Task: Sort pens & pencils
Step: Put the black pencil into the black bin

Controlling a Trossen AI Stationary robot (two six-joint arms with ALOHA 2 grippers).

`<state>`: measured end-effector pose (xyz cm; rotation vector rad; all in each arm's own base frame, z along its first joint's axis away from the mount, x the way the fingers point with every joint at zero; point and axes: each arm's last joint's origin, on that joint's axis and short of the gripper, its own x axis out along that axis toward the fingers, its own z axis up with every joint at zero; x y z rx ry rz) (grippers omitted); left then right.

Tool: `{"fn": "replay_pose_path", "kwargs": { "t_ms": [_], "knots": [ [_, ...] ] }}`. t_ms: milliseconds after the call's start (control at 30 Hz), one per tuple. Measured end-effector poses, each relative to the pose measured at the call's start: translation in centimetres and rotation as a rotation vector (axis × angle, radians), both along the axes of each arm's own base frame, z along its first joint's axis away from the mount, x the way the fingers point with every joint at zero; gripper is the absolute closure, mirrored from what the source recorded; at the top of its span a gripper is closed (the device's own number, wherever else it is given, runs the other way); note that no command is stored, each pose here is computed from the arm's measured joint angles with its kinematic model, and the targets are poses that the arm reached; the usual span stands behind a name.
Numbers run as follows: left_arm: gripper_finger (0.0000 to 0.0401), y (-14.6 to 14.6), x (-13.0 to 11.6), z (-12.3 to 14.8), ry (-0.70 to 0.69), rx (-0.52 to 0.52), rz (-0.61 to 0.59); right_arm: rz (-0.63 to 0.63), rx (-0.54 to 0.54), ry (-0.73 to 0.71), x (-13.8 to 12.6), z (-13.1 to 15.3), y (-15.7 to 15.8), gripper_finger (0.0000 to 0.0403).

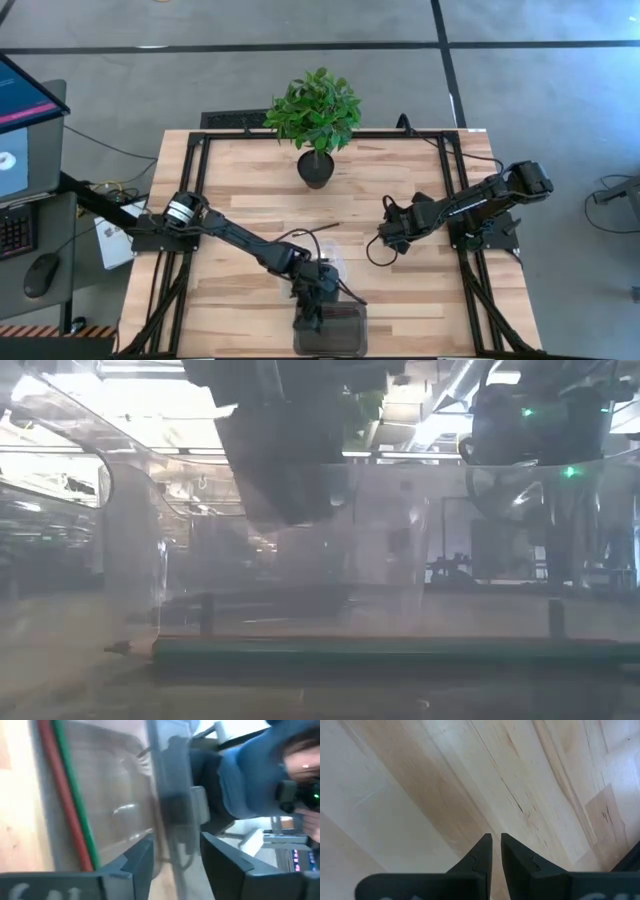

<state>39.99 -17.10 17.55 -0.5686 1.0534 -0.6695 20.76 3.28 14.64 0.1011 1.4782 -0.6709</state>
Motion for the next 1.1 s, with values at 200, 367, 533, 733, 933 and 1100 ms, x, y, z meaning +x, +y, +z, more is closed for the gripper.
{"fn": "replay_pose_path", "kwargs": {
  "t_ms": [200,367,533,733,933,1100],
  "knots": [
    [0.0231,0.3,-1.2,5.8,-0.208,-0.035,-0.031,0.000,0.002,0.007,-0.1,0.0,0.0,0.0342],
    [0.0229,2.8,-3.6,11.2,-0.343,0.079,0.027,0.001,0.002,0.007,-0.1,0.0,0.0,0.0342],
    [0.0229,6.6,-6.6,14.5,-0.434,0.384,0.083,0.057,0.005,0.021,0.0,0.0,0.0,0.0342],
    [0.0230,11.4,-9.6,16.7,-0.410,0.838,0.263,0.038,0.009,-0.010,0.4,-0.1,-0.7,0.0342],
    [0.0230,16.3,-10.2,15.8,-0.255,0.805,0.239,0.024,0.013,-0.024,0.8,-0.1,-1.5,0.0342],
    [0.0230,20.7,-10.9,14.1,-0.127,0.734,0.298,0.005,0.007,-0.032,1.0,-0.1,-2.4,0.0342]
  ]
}}
